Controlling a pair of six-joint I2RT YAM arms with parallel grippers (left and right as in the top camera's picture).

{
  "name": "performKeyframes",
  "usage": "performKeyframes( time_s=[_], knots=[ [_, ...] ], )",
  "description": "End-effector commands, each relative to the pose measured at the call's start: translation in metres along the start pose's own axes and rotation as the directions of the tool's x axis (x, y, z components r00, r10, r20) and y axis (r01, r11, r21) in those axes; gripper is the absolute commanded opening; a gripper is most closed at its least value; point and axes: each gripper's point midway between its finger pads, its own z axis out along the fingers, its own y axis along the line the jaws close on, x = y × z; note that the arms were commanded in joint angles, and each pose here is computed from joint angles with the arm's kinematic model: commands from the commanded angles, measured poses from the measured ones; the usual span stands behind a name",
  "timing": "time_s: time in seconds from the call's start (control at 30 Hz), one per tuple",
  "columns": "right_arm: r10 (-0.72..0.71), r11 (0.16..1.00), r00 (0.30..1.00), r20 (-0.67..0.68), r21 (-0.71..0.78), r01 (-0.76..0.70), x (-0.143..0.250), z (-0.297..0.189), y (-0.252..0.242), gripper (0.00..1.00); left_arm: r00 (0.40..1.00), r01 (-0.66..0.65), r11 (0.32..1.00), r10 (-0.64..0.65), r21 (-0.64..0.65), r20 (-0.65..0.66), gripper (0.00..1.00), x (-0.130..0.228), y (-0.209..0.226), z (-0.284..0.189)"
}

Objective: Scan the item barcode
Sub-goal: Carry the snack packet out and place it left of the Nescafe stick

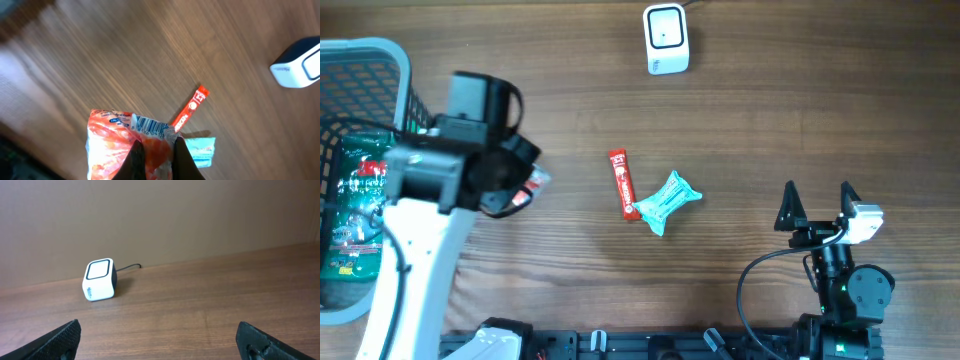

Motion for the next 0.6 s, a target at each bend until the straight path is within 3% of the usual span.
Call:
performKeyframes(
  time_s=[0.0,0.27,0.47,0.5,0.57],
  knots=[
    [-0.019,1.0,1.0,0.007,0.0,0.019,-0.001,0.0,0.0,1.0,0.999,-0.034,0.998,0.033,-0.048,-0.027,0.04,0.024,0.008,0.043],
    [-0.019,1.0,1.0,0.007,0.0,0.019,-0.001,0.0,0.0,1.0,0.996,-0.07,0.996,0.066,-0.059,-0.066,0.04,0.068,0.012,0.127],
    [-0.019,1.0,1.0,0.007,0.0,0.019,-0.001,0.0,0.0,1.0,0.986,-0.115,0.993,0.11,-0.034,-0.125,0.07,0.094,-0.009,0.18],
    [-0.019,1.0,1.0,0.007,0.0,0.019,-0.001,0.0,0.0,1.0,0.983,-0.129,0.991,0.125,-0.023,-0.132,0.15,0.1,-0.014,0.184],
    [-0.019,1.0,1.0,0.007,0.0,0.019,-0.001,0.0,0.0,1.0,0.985,-0.143,0.989,0.14,-0.022,-0.106,0.53,0.098,-0.016,0.184]
  ],
)
